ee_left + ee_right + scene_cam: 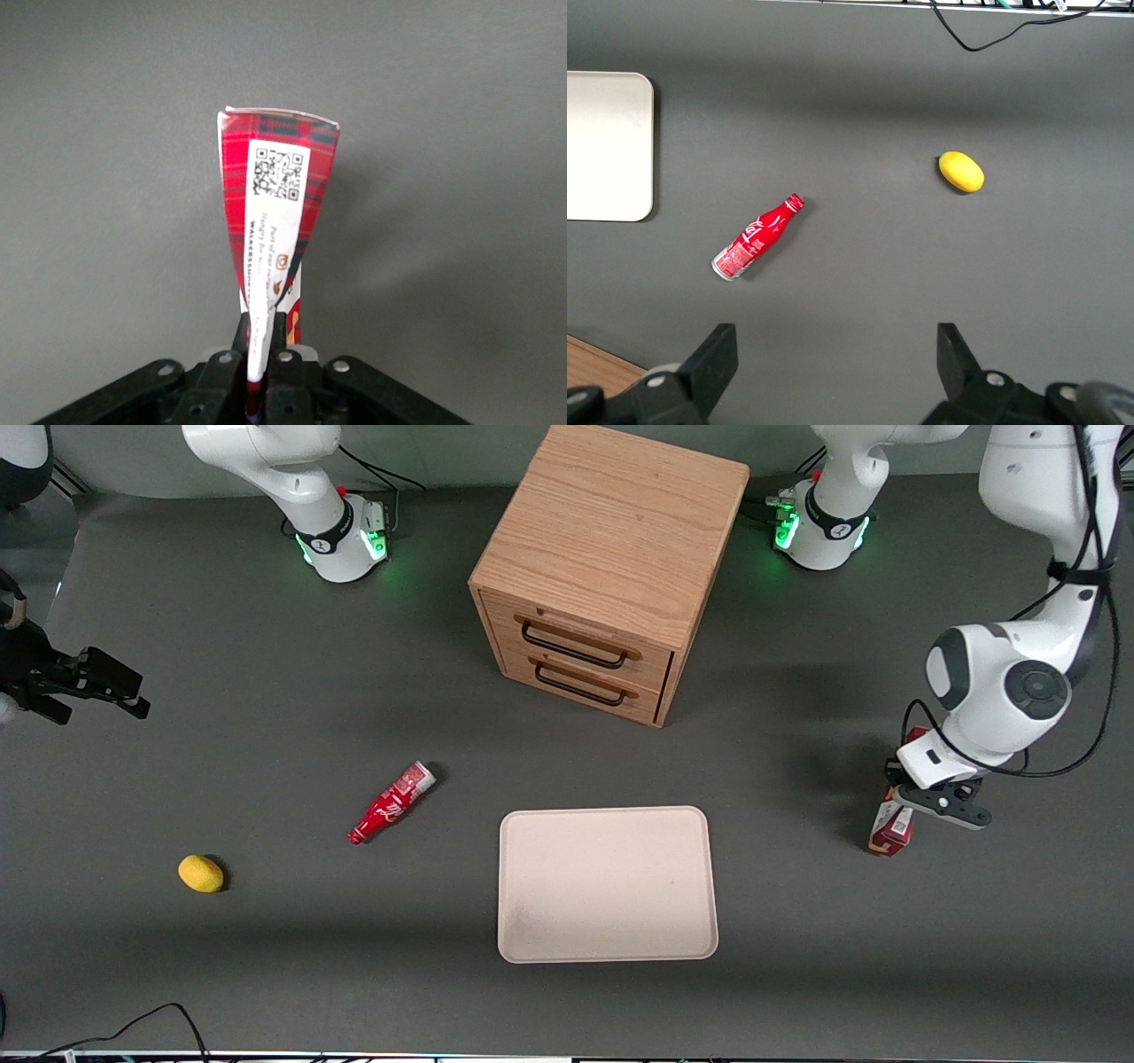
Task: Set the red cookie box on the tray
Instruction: 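Close the left gripper on the end of the red cookie box, then lift the red cookie box upright with the left gripper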
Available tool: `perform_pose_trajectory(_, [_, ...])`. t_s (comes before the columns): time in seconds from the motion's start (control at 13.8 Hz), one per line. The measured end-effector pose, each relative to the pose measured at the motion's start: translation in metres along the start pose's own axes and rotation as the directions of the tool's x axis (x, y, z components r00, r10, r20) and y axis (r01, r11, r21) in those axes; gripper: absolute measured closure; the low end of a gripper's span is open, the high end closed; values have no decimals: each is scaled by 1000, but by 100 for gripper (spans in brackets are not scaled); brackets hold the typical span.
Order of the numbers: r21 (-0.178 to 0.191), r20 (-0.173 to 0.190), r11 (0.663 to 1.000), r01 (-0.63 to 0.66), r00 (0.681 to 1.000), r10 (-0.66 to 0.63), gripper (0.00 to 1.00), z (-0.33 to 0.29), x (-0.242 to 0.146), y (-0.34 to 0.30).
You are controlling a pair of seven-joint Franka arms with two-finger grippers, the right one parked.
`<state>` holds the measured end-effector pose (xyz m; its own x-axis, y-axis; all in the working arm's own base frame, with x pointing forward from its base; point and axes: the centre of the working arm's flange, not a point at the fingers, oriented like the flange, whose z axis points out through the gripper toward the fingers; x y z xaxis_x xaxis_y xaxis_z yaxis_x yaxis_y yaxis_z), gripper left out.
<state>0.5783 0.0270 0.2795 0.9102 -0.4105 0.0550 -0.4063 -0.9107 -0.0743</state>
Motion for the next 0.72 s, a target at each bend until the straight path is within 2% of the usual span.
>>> perform_pose_trajectory(0.22, [-72,60,997,19,998,-15,92,-97,12,-10])
perform_pose_trajectory(0.36, [-107,86,994,24,996,-14,92,-165,16,-13])
perform_pose_trajectory(0.51, [-130,104,991,23,995,-9,92,-218,19,-15])
perform_pose_trajectory(0.72, [-143,114,989,34,993,-17,92,-271,23,-15])
